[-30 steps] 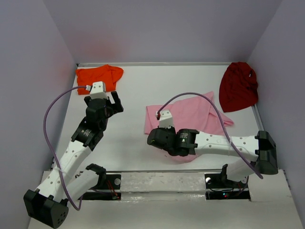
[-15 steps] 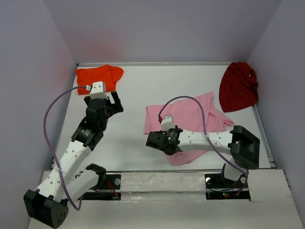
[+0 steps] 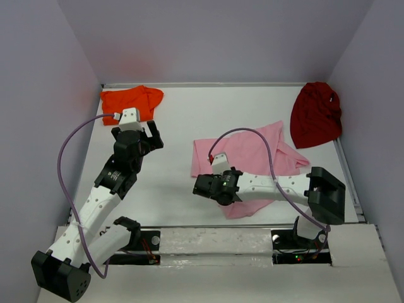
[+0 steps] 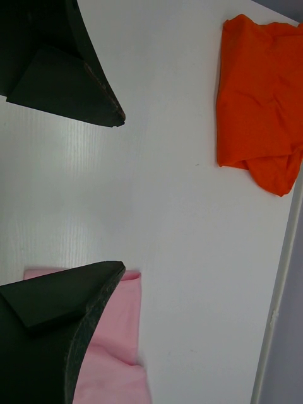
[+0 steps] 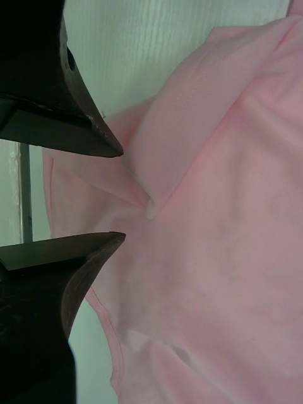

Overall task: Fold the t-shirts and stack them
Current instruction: Flatten the tshirt out

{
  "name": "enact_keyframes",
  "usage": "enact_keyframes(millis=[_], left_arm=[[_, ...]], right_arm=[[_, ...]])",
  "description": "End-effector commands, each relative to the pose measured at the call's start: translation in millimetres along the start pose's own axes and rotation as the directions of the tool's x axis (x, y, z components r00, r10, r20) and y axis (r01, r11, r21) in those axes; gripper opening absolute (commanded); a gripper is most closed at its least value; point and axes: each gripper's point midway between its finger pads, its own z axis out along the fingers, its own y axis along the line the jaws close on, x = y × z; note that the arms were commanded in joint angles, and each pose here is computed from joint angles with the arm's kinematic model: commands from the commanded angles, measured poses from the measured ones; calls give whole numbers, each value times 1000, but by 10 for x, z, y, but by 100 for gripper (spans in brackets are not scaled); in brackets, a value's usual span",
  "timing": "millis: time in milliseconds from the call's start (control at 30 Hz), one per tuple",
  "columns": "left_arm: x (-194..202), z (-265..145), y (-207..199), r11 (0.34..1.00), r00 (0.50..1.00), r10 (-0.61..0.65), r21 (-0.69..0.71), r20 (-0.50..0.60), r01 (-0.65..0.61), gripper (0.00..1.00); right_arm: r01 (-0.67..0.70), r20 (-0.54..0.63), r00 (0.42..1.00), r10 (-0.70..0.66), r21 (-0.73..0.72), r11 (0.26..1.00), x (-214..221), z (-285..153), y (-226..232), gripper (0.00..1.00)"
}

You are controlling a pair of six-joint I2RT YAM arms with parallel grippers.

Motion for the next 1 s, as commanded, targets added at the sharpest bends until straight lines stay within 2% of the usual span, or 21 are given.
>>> enact_keyframes(millis=[0, 200, 433, 967], left_arm=[[-93, -26, -22, 1000, 999, -14, 7, 36, 14, 97], [-85, -25, -26, 1000, 999, -14, 8, 33, 14, 96], [-92, -31, -29, 1000, 999, -17, 10, 35, 17, 96], [-97, -46, -39, 1000, 999, -16, 14, 39, 15, 97]], right_arm=[[-29, 33, 999, 32, -99, 995, -80, -177, 242, 56], [9, 5, 1000, -8, -162, 987, 117, -201, 541, 56], [48, -12, 999, -49, -78, 996, 328, -3, 509, 56], [61, 5, 998, -62, 61, 996, 394, 279, 365, 56]])
